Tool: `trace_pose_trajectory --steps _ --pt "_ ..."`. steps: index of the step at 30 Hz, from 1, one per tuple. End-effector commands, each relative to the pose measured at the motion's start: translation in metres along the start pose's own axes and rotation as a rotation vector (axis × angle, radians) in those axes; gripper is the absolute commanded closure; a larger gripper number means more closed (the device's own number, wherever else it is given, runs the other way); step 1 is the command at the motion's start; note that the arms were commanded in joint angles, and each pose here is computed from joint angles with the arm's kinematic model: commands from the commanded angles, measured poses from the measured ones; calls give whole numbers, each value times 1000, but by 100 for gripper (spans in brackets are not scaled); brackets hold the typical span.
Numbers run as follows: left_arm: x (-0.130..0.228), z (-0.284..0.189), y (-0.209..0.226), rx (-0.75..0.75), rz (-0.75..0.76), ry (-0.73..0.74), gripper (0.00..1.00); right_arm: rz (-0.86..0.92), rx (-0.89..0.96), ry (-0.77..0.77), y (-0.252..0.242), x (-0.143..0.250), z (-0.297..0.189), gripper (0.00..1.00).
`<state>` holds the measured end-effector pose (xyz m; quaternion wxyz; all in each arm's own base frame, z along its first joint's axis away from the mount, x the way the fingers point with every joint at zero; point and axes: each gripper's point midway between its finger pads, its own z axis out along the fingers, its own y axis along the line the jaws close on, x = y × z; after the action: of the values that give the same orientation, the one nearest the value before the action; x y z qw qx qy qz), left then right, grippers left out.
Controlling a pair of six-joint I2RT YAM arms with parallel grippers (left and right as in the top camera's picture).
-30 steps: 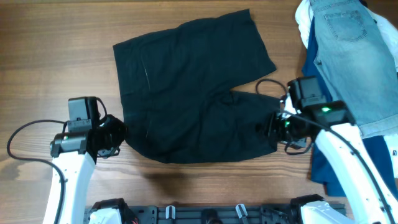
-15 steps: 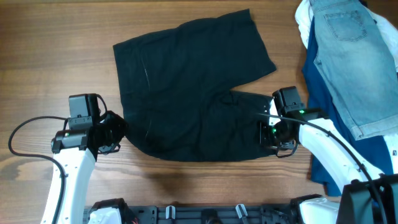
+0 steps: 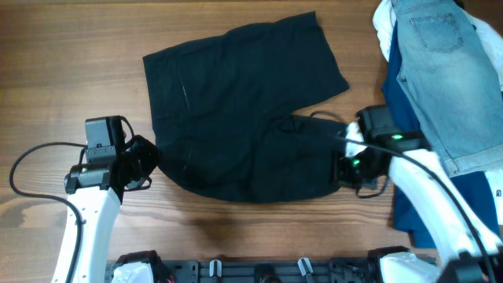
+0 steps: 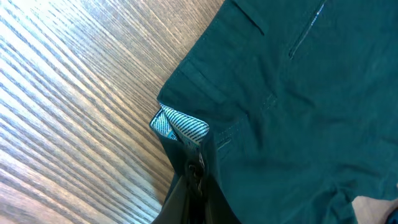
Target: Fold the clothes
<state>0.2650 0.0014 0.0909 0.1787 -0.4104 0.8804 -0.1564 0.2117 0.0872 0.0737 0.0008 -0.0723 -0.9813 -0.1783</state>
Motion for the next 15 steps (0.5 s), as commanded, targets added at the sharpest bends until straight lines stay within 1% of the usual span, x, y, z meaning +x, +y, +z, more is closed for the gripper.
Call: trace_pose_trajectory --steps 1,4,7,9,11,12,13,14,15 --pt "-21 -26 -23 70 85 -102 96 40 33 -275 -5 -36 -87 96" --pt "-26 -40 -31 110 94 -146 96 109 86 -437 -19 -39 -149 96" --pt "-26 -51 -34 138 101 -176 96 118 90 -551 -22 -36 -187 96" --pt "-25 -58 -34 150 104 -188 96 105 78 -551 -19 -30 -189 96" --pt "-23 -64 -35 162 107 -201 96 96 77 -493 -20 -22 -180 96" --pt "-23 -66 -35 165 108 -204 96 103 76 -460 -21 -18 -175 91" --pt "-23 -66 -35 165 108 -206 96 111 61 -406 -20 -14 -164 78" --pt "-23 -66 -35 163 107 -204 96 115 42 -367 -17 -11 -155 69" --pt "-23 -65 -34 161 107 -200 96 140 31 -329 -16 -9 -146 65"
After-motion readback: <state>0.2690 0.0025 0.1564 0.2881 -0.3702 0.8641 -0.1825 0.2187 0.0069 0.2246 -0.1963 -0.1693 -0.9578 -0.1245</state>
